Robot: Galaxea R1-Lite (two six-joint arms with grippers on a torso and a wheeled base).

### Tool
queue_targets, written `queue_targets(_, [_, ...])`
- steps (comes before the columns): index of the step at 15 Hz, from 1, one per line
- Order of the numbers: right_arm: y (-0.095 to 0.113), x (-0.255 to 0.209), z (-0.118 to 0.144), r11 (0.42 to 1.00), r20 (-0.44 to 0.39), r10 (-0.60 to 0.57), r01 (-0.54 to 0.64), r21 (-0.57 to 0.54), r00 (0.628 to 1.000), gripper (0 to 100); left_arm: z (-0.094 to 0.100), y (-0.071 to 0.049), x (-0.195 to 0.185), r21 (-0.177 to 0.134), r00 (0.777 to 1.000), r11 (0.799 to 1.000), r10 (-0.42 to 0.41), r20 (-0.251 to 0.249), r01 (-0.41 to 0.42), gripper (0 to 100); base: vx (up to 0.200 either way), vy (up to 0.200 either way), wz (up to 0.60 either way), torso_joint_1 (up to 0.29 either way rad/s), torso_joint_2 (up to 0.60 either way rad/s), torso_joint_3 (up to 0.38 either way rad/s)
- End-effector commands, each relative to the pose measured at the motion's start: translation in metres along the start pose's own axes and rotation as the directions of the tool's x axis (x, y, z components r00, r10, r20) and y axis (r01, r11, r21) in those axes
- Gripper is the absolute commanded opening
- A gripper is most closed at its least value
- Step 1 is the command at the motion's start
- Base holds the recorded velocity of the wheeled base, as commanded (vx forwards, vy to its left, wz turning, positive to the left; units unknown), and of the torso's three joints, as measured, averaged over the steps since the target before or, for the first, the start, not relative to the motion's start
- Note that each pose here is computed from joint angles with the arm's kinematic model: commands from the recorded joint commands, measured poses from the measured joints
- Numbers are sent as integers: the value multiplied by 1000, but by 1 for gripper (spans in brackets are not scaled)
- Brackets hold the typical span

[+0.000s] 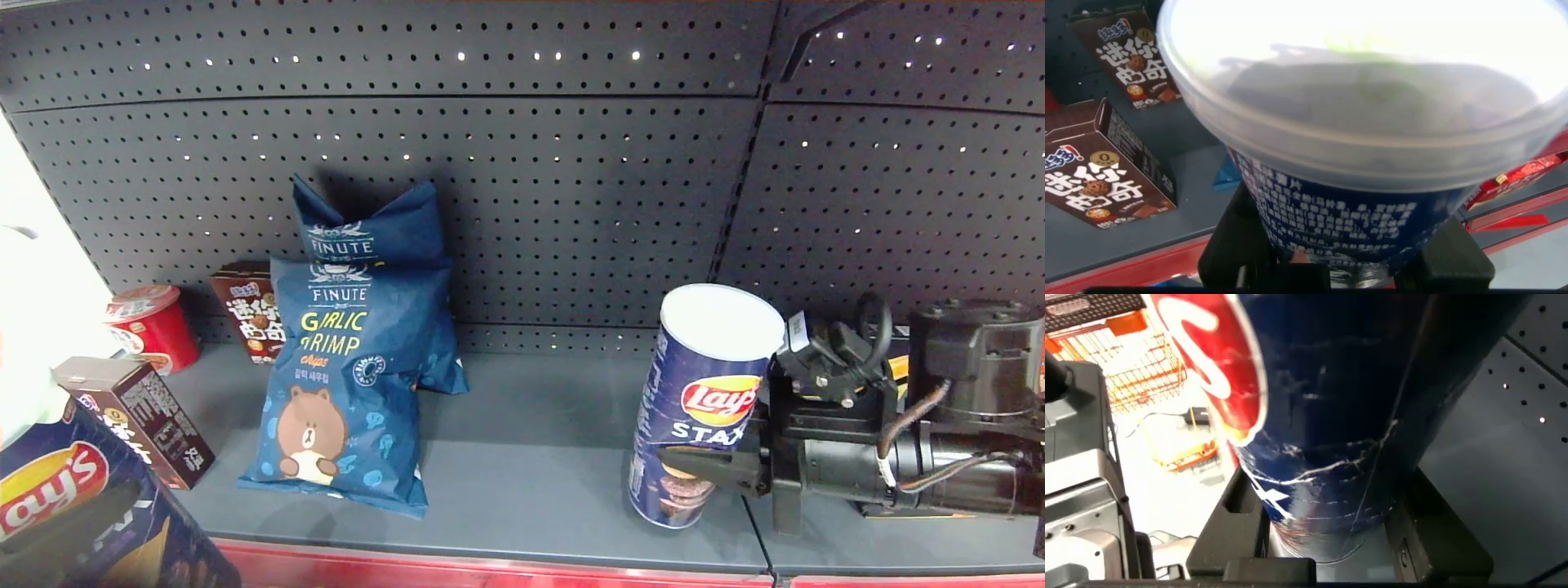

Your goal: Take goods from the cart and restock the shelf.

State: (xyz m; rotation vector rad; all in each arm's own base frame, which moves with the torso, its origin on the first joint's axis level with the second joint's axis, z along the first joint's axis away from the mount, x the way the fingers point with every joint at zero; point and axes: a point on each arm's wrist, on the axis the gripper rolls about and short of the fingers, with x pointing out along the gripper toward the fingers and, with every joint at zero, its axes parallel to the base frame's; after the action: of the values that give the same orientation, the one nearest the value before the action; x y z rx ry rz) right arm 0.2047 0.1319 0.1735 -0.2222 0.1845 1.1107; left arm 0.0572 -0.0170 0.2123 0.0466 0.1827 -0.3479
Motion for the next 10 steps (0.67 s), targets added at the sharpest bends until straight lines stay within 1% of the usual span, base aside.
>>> queue_targets(1, [7, -6, -11, 1000, -15, 1, 0, 22, 1000, 0, -2, 0, 0, 0, 1000, 1000, -1, -5, 1, 0, 0, 0, 0, 0, 0, 0])
queue_targets(3, [8, -5, -16, 999, -14, -15, 16, 50, 1000, 0, -7, 0, -2, 3, 1000, 1000, -1, -7, 1, 0, 0, 0, 0, 0, 0, 0])
queue_targets(5, [5, 2, -21, 998, -7, -20, 21, 53, 1000, 0, -15, -1, -6, 5, 1000, 1000, 4, -9, -4, 0, 0, 0, 0, 0, 0, 0])
queue_targets(10, [3, 13, -26, 998, -26, -5, 7, 62, 1000, 0, -15, -1, -7, 3, 1000, 1000, 7, -4, -7, 0, 0, 0, 0, 0, 0, 0])
